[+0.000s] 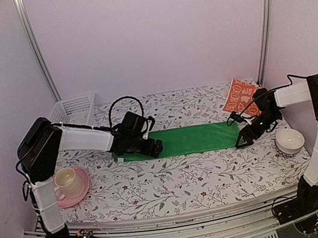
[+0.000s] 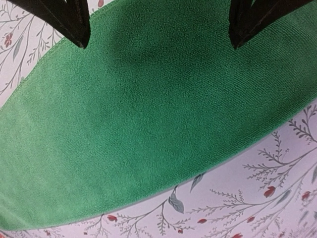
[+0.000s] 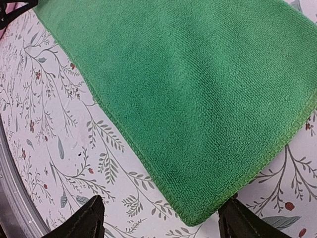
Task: Roll the towels
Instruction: Smooth out the towel at the center of the board.
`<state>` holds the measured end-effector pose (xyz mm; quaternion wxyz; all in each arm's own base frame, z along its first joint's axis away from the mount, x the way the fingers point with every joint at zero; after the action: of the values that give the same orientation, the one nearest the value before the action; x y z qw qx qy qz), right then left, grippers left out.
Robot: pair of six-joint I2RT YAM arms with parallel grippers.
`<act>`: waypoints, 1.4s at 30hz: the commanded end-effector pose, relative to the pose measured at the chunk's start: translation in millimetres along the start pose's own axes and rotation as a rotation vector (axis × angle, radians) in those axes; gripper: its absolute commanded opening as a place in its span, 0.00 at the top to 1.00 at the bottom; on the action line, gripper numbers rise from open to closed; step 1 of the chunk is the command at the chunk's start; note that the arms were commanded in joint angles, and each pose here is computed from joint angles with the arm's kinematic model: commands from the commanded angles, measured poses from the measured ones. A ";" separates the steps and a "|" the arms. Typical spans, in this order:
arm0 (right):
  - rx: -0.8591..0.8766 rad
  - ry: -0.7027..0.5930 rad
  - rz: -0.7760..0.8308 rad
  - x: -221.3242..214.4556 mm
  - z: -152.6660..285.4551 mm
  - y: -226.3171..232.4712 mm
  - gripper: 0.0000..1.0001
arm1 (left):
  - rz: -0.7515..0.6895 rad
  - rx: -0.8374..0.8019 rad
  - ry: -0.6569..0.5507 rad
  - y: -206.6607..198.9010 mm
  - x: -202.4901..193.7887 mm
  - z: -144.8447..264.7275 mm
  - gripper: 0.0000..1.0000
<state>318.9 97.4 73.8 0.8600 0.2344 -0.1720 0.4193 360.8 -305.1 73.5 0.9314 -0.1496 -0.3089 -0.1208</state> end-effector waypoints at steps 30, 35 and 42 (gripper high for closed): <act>-0.096 0.030 0.073 3.4 30.4 7.1 0.25 | -0.017 -0.018 -0.017 -13.1 4.5 1.8 0.03; -0.104 -0.057 0.065 28.5 45.3 5.7 0.39 | -0.022 -0.012 -0.058 -13.1 16.0 11.7 0.03; -0.025 -0.048 -0.005 32.7 24.4 -6.5 0.60 | -0.022 -0.015 -0.153 -15.0 35.5 31.6 0.03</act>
<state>338.4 96.5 122.8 0.8527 0.2021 -0.2209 0.4281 362.7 -306.4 86.6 0.9251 -0.1465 -0.3285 -0.1213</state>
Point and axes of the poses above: each gripper's point midway between its finger pads, its own z axis back along the fingers, its own y axis along the line the jaws close on, x = y × z, the point moved 5 cm from there along z, back along the fingers, and after that the axes turned 15 degrees about z, right-handed, at the moved point
